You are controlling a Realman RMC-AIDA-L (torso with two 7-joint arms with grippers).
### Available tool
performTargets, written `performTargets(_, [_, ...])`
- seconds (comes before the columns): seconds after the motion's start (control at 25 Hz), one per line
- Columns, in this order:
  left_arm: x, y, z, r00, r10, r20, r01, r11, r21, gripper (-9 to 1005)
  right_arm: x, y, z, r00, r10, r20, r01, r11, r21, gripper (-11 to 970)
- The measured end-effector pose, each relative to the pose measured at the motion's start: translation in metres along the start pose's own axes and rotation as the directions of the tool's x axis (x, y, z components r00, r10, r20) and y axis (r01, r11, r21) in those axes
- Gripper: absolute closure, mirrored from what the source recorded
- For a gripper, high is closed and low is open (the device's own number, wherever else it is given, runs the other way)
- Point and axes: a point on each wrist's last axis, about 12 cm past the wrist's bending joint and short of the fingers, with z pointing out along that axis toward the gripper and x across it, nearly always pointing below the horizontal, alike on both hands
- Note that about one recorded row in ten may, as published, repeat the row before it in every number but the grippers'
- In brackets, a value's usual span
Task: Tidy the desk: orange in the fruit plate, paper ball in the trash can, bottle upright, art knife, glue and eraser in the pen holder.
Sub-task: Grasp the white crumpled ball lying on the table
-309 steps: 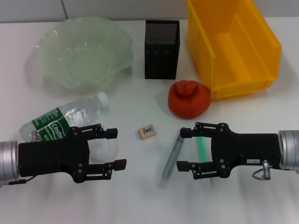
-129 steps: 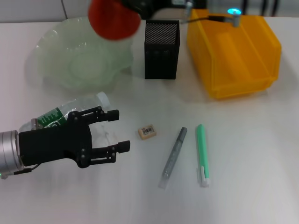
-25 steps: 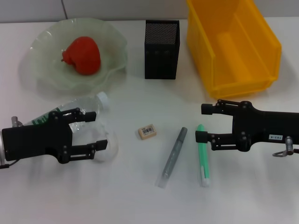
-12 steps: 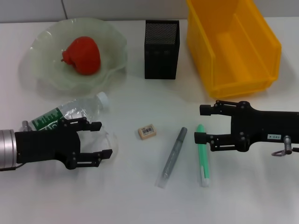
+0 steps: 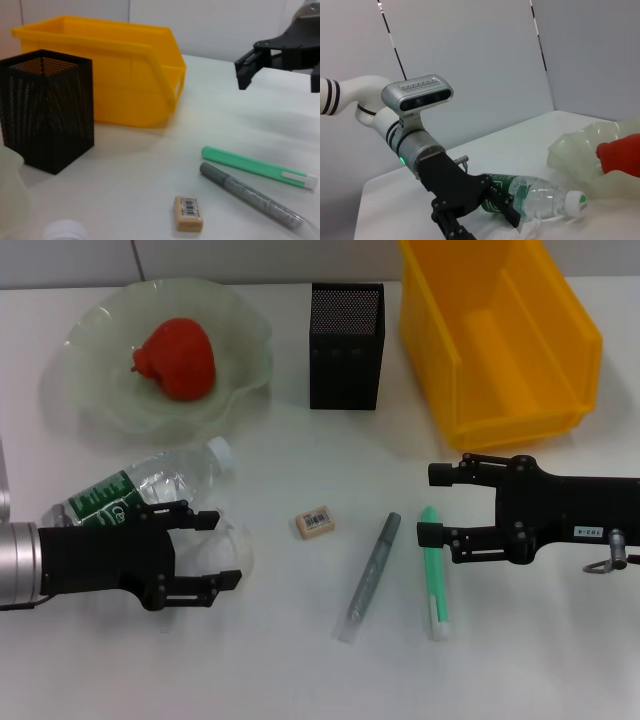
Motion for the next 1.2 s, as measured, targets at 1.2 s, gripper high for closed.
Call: performTargets(1.2, [0.001, 0.003, 0.012, 0.996, 0.054, -0.076, -0.054, 0.999, 0.003, 382, 0.0, 0.001, 0.0, 1.0, 0.023, 0.0, -0.023, 1.0, -0.012, 132])
